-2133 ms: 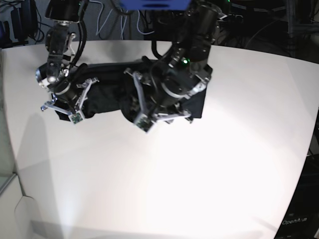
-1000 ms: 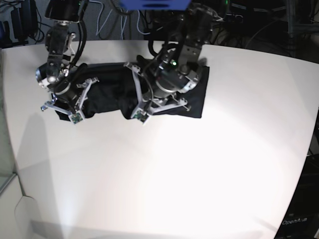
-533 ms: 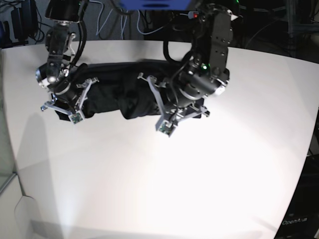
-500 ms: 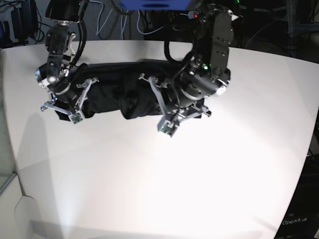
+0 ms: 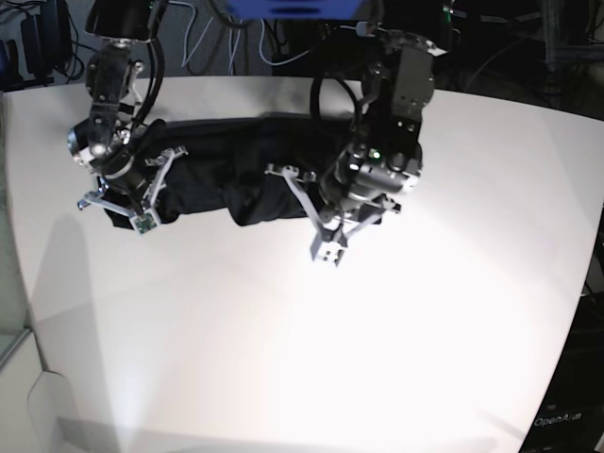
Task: Fold the T-shirt properly
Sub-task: 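Reposition the left gripper onto the new folded edge of the strip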
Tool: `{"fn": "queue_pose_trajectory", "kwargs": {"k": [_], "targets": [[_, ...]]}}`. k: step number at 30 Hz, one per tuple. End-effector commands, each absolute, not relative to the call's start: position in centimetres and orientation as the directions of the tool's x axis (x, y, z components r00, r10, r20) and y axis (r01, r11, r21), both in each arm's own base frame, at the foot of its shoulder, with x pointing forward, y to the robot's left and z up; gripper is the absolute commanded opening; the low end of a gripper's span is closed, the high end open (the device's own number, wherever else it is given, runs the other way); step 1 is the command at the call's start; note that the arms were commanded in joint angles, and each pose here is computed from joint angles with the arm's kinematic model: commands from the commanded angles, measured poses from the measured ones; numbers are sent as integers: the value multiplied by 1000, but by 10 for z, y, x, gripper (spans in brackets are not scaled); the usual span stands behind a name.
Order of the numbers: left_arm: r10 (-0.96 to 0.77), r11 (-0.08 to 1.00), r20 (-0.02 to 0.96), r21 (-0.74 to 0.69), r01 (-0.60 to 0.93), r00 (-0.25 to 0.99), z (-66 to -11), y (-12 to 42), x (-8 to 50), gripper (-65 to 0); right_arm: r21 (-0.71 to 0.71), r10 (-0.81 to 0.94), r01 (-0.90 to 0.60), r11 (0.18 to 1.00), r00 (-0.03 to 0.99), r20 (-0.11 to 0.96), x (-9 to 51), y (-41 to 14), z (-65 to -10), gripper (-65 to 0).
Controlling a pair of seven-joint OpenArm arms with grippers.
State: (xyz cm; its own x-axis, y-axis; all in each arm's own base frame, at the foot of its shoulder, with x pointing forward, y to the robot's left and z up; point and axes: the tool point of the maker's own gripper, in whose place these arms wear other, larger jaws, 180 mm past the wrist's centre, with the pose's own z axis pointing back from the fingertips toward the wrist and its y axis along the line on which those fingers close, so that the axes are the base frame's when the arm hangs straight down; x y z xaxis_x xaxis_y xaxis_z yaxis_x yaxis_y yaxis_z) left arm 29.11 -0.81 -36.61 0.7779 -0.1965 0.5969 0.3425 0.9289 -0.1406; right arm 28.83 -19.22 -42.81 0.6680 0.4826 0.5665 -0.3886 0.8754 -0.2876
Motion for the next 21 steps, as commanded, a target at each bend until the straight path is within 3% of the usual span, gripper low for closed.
{"fn": "queue_pose_trajectory", "kwargs": {"k": [1, 10, 15, 18, 21], "targets": [[-182, 928, 629, -144, 343, 756, -356, -12, 299, -650, -295, 494, -396, 869, 686, 533, 282, -196, -432, -531], [-212, 922, 577, -150, 358, 788, -373, -17, 290, -650, -295, 494, -396, 869, 687, 532, 281, -196, -432, -531], [-438, 817, 493, -132, 562, 752, -396, -60, 252, -650, -295, 495, -397, 869, 688, 531, 280, -196, -432, -531], [-537, 697, 527, -162, 698, 658, -385, -87, 227, -650, -295, 495, -397, 869, 688, 531, 280, -196, -432, -531], [-515, 662, 591, -186, 726, 621, -360, -95, 226, -650, -296, 496, -398, 869, 689, 529, 280, -197, -432, -531]]}}
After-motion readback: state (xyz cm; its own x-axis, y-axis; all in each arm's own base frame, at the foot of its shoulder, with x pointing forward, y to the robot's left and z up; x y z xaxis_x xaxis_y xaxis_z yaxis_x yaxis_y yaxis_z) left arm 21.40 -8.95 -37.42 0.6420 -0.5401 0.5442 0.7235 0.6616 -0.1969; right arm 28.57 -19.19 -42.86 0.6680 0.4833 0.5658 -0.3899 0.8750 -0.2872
